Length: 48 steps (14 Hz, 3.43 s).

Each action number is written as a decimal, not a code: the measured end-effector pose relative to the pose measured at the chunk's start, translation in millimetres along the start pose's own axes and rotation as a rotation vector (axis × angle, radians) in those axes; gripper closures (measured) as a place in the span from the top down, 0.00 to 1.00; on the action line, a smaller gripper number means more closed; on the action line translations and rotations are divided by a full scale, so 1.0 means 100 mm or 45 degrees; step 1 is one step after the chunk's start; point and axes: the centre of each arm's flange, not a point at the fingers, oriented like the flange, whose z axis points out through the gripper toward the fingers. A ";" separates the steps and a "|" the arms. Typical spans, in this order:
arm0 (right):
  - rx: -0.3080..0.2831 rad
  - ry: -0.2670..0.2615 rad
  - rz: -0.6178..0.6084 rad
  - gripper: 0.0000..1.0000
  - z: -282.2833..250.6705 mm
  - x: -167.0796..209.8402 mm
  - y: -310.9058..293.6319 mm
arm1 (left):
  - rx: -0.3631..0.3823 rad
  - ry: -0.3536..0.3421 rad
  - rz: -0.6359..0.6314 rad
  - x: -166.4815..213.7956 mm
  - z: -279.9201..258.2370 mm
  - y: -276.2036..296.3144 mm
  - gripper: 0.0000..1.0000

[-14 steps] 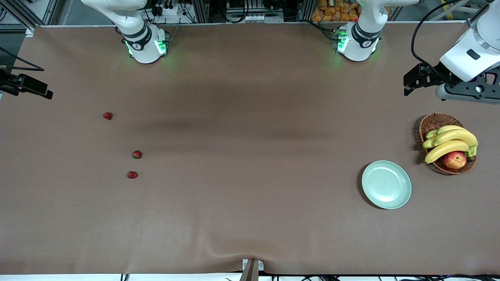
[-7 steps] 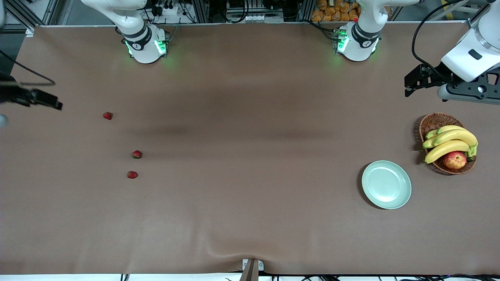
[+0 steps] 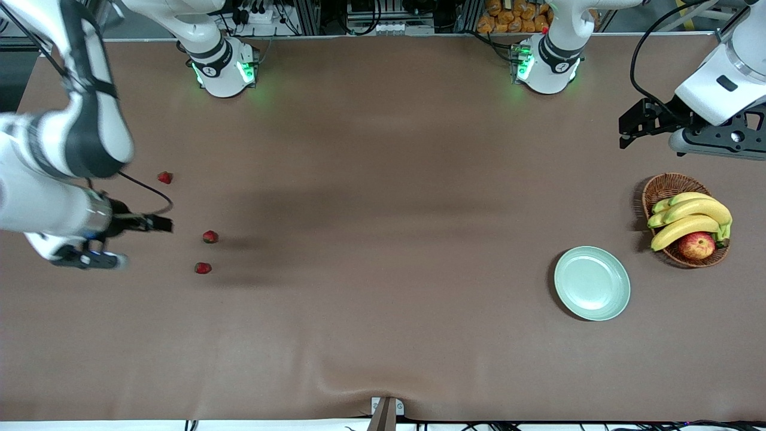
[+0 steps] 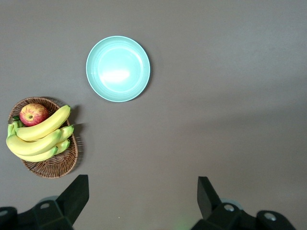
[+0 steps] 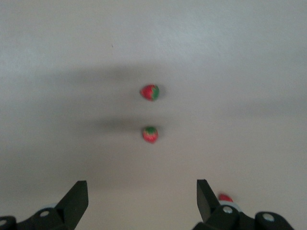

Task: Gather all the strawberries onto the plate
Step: 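Grasp the nearest red strawberry with the right gripper, then carry the strawberry to the table middle and open the right gripper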

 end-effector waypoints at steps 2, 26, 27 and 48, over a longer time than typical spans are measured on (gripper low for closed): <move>0.002 0.008 0.002 1.00 0.49 0.08 -0.03 | 0.000 0.000 0.000 0.00 0.00 0.00 1.00; -0.011 -0.128 -0.013 0.43 2.17 -0.10 0.10 | 0.000 -0.003 -0.011 0.00 0.01 -0.05 1.00; -0.010 -0.127 -0.013 0.34 2.17 -0.10 0.10 | 0.000 -0.003 -0.011 0.00 0.01 -0.05 1.00; 0.531 0.137 -0.156 0.35 1.91 -0.58 -3.59 | 0.000 -0.004 -0.012 0.00 0.02 -0.05 1.00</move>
